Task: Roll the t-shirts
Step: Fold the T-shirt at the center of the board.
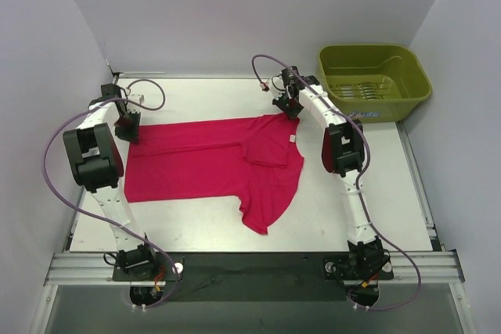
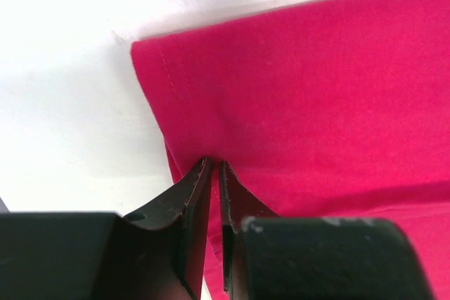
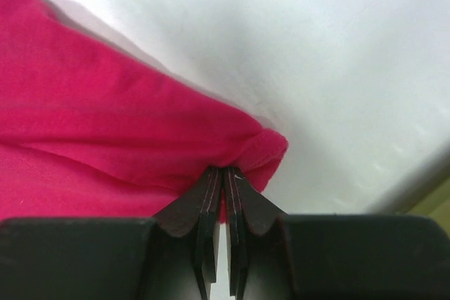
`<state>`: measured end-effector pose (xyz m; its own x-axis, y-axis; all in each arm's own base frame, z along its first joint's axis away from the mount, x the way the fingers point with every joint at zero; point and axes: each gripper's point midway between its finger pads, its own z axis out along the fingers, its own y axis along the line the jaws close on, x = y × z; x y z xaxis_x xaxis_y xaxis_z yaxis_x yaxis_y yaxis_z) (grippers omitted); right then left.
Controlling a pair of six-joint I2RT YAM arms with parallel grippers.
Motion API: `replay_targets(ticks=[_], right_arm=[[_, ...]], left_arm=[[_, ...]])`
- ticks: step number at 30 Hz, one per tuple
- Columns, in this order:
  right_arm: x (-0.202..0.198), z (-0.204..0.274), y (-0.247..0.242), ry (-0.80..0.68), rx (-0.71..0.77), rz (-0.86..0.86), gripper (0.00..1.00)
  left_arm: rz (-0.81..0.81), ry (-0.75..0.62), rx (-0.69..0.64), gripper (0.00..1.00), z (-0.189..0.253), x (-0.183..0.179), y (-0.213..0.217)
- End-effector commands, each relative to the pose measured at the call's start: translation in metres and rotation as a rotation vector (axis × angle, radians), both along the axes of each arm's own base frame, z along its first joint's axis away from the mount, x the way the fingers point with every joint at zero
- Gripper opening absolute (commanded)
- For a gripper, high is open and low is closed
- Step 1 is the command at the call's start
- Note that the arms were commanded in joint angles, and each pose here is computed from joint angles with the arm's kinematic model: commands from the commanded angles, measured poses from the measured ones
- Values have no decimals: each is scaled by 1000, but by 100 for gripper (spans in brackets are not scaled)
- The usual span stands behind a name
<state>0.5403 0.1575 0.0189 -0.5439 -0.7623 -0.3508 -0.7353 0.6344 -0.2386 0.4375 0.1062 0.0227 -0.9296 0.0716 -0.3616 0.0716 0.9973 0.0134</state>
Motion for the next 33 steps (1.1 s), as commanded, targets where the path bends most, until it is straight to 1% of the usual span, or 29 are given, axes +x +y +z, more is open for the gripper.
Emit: replay_targets(ticks=[1, 2, 4, 5, 6, 7, 9, 10, 11, 12, 13, 14, 15, 16, 17, 18, 19, 20, 21, 22, 23, 24, 25, 26, 27, 28, 29, 31, 33], right_arm=[[24, 4, -31, -59, -99, -37, 8], [29, -1, -36, -72, -124, -49, 8], [35, -2, -42, -92, -153, -58, 7], [39, 3, -40, -115, -148, -64, 7], [41, 9, -41, -129, -139, -74, 7], [43, 28, -38, -160, -109, -96, 8], [38, 40, -37, -176, -78, -123, 9], [34, 46, -36, -173, -45, -129, 10], [31, 77, -34, -218, -6, -146, 15], [16, 67, -39, -178, -18, -151, 18], [9, 94, -40, -216, -2, -154, 20], [2, 97, -36, -206, 30, -145, 23], [-15, 86, -39, -159, 26, -143, 24], [-25, 106, -40, -176, 46, -141, 26], [-39, 106, -37, -146, 71, -124, 26], [-52, 108, -33, -123, 96, -102, 26], [-77, 112, -34, -81, 120, -78, 28], [-93, 116, -21, -49, 185, -26, 30], [-106, 120, -17, -36, 213, 2, 31], [-133, 124, -14, -6, 252, 35, 34], [-146, 127, -9, 11, 291, 71, 35], [-166, 129, 4, 47, 362, 130, 36], [-191, 132, 5, 56, 374, 188, 39], [-206, 130, 9, 70, 391, 237, 40], [-227, 131, 24, 86, 421, 329, 42], [-241, 142, 27, 26, 404, 444, 45], [-266, 122, 28, 76, 388, 507, 46], [-299, 117, 41, 63, 355, 673, 48], [-331, 95, 47, 102, 316, 813, 49]], left_arm=[[-17, -12, 47, 20, 1, 17, 11], [-20, -9, 43, 20, -3, 20, 10], [-20, -42, 54, 20, 7, 34, 11], [-17, -49, 50, 20, 8, 38, 11], [-15, -82, 53, 20, 19, 47, 11], [-22, -108, 31, 20, 27, 53, 7], [-25, -162, -1, 20, 48, 62, 1], [-40, -198, -32, 20, 62, 68, -5], [-39, -228, -45, 21, 78, 70, -8], [-41, -252, -54, 21, 88, 72, -10], [-41, -270, -62, 21, 97, 72, -12], [-37, -303, -77, 21, 112, 73, -16], [-36, -317, -83, 21, 120, 72, -17], [-36, -327, -90, 22, 126, 70, -19], [-39, -352, -102, 22, 140, 66, -23], [-47, -355, -109, 22, 143, 62, -26], [-55, -360, -112, 23, 147, 57, -29], [-69, -358, -115, 24, 149, 44, -33], [-75, -357, -112, 25, 149, 37, -34], [-87, -358, -109, 26, 149, 30, -37], [-98, -347, -104, 27, 142, 13, -40], [-104, -347, -95, 27, 142, 5, -41], [-108, -345, -91, 28, 139, -2, -42], [-115, -357, -81, 30, 145, -11, -43], [-115, -315, -92, 33, 129, -25, -46], [-116, -302, -94, 34, 127, -33, -48], [-118, -302, -94, 34, 129, -40, -50], [-108, -253, -111, 35, 112, -59, -54], [-92, -234, -125, 35, 104, -72, -58]])
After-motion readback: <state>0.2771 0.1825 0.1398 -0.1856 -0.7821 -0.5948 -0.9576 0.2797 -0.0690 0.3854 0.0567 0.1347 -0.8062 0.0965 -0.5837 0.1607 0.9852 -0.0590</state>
